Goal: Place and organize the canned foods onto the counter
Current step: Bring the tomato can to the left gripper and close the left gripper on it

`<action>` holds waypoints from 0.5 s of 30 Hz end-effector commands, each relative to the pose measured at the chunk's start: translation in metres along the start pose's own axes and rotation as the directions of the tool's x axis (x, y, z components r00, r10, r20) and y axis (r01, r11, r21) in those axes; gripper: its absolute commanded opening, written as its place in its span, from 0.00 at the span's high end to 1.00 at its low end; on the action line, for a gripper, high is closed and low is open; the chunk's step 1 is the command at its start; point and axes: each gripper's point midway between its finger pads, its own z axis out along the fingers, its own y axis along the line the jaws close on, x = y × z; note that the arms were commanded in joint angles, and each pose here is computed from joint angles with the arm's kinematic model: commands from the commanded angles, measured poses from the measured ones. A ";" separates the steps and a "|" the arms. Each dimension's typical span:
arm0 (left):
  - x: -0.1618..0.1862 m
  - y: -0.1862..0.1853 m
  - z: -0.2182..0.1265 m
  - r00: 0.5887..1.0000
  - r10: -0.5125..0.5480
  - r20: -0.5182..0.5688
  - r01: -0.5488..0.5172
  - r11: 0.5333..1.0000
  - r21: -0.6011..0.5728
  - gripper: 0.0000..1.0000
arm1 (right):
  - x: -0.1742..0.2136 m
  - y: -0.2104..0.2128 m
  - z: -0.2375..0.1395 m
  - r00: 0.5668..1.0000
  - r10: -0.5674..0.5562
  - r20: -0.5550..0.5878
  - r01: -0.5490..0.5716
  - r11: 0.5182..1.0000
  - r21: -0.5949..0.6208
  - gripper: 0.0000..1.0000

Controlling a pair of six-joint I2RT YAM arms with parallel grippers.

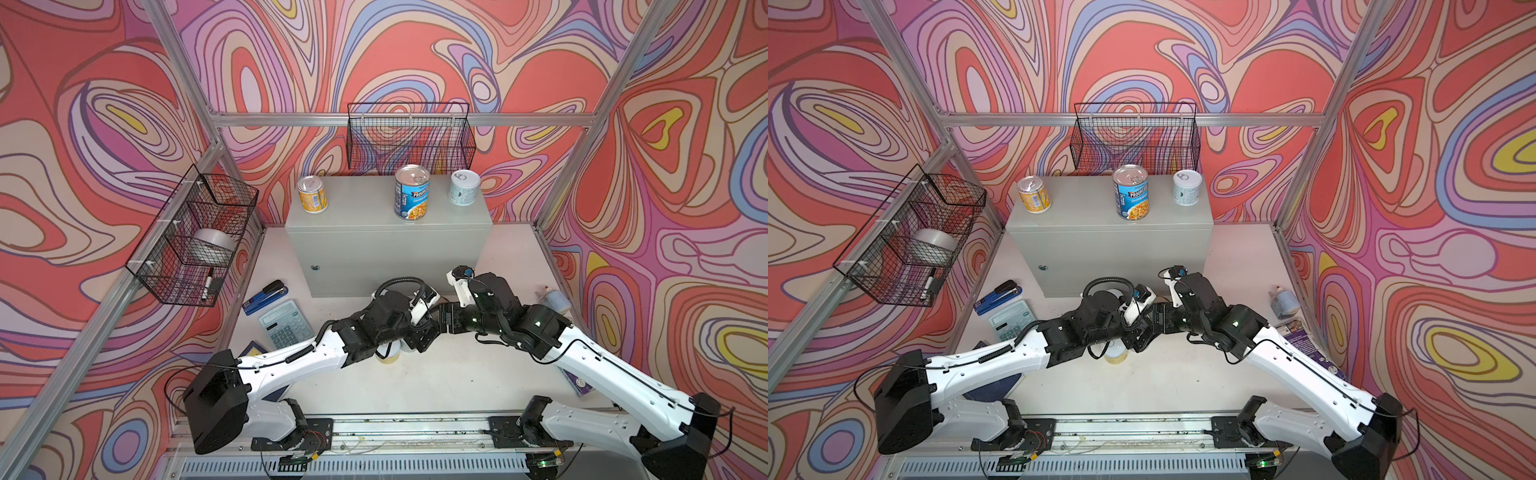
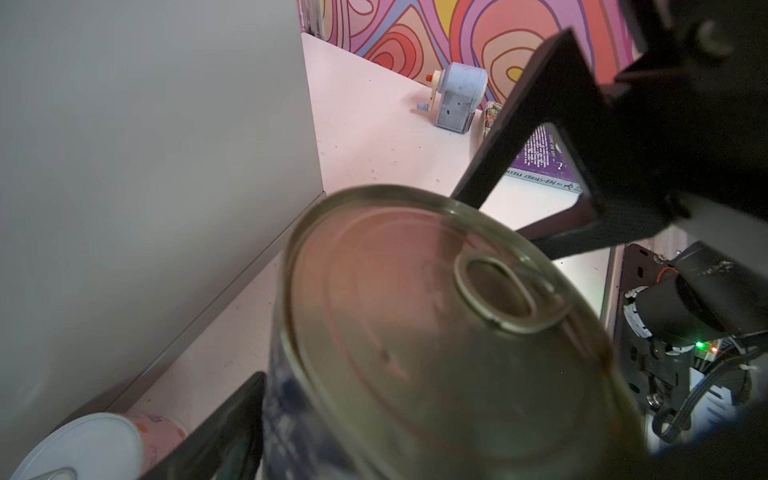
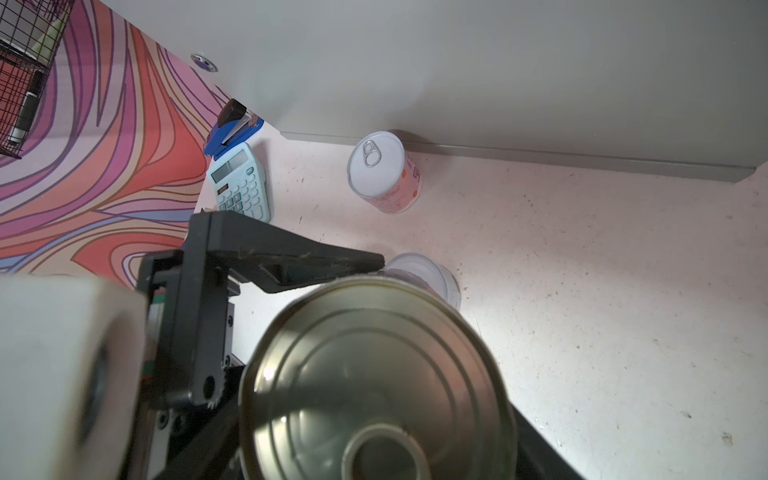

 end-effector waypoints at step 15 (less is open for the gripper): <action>-0.030 -0.006 0.003 0.996 0.043 0.080 -0.045 0.999 0.024 0.41 | -0.029 0.029 -0.019 0.993 -0.019 0.115 0.033 0.992 -0.122 0.55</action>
